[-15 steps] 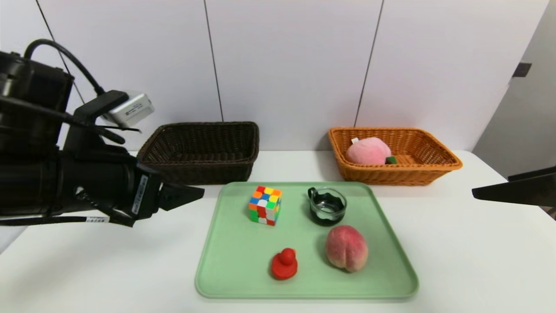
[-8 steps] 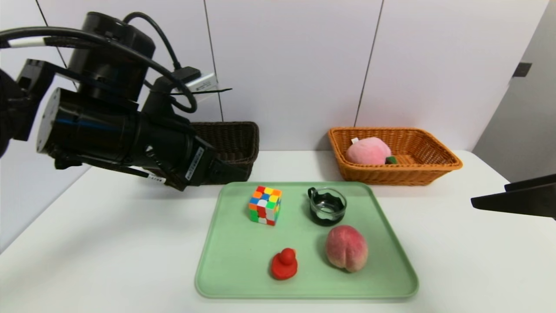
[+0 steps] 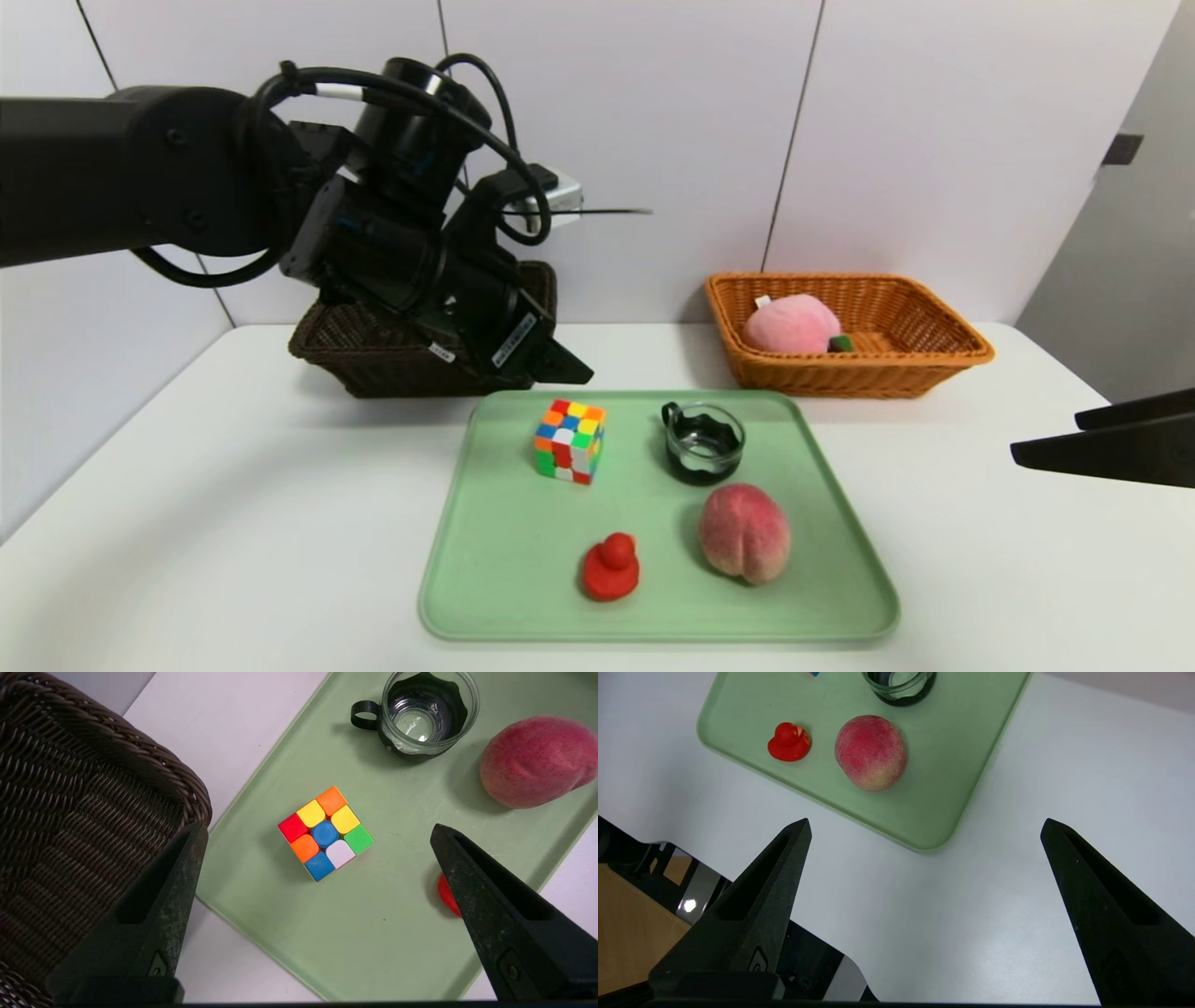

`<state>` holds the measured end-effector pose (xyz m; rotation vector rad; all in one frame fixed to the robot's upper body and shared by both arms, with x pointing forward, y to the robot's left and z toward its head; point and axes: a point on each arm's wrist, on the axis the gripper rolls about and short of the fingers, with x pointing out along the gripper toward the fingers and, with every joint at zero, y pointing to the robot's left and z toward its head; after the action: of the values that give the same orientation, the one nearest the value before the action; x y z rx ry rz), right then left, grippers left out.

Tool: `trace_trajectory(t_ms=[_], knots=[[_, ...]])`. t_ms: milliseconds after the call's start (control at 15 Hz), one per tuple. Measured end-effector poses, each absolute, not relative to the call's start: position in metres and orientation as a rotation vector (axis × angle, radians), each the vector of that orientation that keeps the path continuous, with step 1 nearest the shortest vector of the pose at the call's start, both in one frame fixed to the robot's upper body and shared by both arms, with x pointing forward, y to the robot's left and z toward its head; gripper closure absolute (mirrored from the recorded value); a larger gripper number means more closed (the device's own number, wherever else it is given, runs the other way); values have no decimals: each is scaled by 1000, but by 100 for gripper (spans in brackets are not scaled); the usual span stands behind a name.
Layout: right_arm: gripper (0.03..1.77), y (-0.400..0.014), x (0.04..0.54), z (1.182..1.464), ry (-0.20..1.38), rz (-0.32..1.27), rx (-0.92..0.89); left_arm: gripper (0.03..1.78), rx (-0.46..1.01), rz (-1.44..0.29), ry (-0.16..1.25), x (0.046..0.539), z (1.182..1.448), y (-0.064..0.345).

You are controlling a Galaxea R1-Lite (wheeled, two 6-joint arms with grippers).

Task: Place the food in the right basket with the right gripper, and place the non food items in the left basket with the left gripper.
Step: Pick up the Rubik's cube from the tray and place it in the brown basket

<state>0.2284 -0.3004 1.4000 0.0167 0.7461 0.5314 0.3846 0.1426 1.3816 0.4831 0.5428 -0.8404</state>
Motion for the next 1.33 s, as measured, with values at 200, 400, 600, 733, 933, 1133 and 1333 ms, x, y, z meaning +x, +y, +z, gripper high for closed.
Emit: trace_trajectory(t_ms=[200,400,600,733,933,1133,1333], knots=[[10,-300,228,1396,759,541,21,12,591,-916,505,401,1378,131],[10,-301,225,1395,759,541,20,12,671,-1069,491,409,1369,123],[10,-302,220,1395,750,544,19,12,783,-1160,471,418,1352,117],[10,-302,218,1395,748,545,20,12,835,-1195,457,423,1343,114],[10,-303,213,1393,749,543,21,12,913,-1252,493,426,1327,114],[10,-304,210,1391,750,542,21,12,924,-1270,530,426,1320,114],[10,-305,208,1392,744,543,21,12,938,-1274,529,429,1315,112]])
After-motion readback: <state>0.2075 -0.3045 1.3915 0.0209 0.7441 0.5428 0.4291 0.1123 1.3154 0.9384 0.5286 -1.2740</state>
